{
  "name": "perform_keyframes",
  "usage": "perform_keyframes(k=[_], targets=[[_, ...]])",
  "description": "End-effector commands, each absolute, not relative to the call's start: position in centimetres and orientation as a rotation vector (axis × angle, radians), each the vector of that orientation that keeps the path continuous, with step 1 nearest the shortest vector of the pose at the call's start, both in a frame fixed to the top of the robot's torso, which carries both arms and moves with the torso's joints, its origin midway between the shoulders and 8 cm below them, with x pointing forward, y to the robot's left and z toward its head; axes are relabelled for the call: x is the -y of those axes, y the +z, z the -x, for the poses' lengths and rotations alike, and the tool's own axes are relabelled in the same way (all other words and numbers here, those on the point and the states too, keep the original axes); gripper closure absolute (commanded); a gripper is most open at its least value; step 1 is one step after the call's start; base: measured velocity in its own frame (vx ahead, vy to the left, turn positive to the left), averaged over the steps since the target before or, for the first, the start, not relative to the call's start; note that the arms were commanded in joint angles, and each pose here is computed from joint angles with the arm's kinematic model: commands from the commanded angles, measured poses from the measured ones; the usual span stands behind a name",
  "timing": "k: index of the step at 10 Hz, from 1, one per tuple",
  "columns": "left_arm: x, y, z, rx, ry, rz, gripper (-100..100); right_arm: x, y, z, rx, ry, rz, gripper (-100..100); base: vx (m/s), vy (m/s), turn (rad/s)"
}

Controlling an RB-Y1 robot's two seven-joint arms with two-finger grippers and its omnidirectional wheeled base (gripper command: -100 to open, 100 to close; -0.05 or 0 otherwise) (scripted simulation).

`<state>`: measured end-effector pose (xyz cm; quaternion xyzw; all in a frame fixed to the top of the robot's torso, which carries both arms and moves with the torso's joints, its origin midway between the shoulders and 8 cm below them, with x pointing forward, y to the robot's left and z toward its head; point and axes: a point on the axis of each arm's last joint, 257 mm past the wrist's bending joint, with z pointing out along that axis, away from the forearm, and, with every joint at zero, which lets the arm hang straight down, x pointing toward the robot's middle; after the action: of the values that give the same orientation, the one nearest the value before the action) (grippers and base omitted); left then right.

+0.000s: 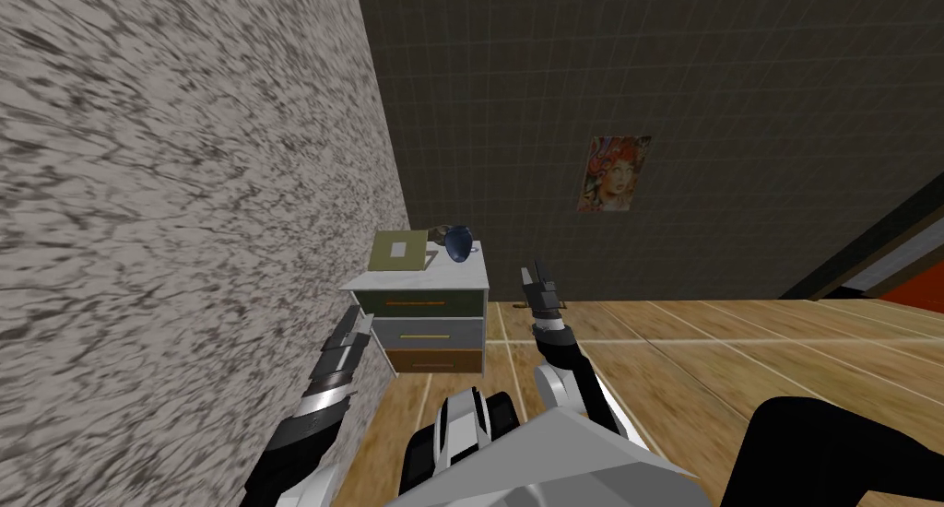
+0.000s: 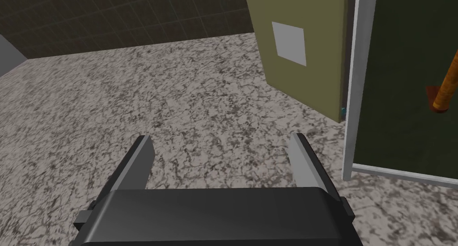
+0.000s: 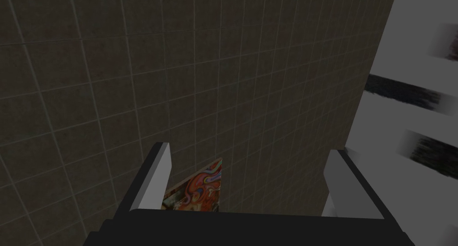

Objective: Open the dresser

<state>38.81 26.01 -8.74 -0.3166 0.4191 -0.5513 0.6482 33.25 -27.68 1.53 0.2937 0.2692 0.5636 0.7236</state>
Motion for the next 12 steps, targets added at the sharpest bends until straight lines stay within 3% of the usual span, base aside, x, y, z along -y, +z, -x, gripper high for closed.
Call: perform_keyframes(k=[1,12], targets=[[-25.6,-10.6,-39.2,-0.981,-1.242,0.727,-100,27.7,1.5,-33.2,-0.594,1.244,-0.648,0,0.035,0.013,-0.031],[-24.1,-18.1,-40.9,-1.096,-1.200,0.762,-100,27.7,1.5,-33.2,-0.594,1.244,-0.648,0,0.035,0.014,-0.039]])
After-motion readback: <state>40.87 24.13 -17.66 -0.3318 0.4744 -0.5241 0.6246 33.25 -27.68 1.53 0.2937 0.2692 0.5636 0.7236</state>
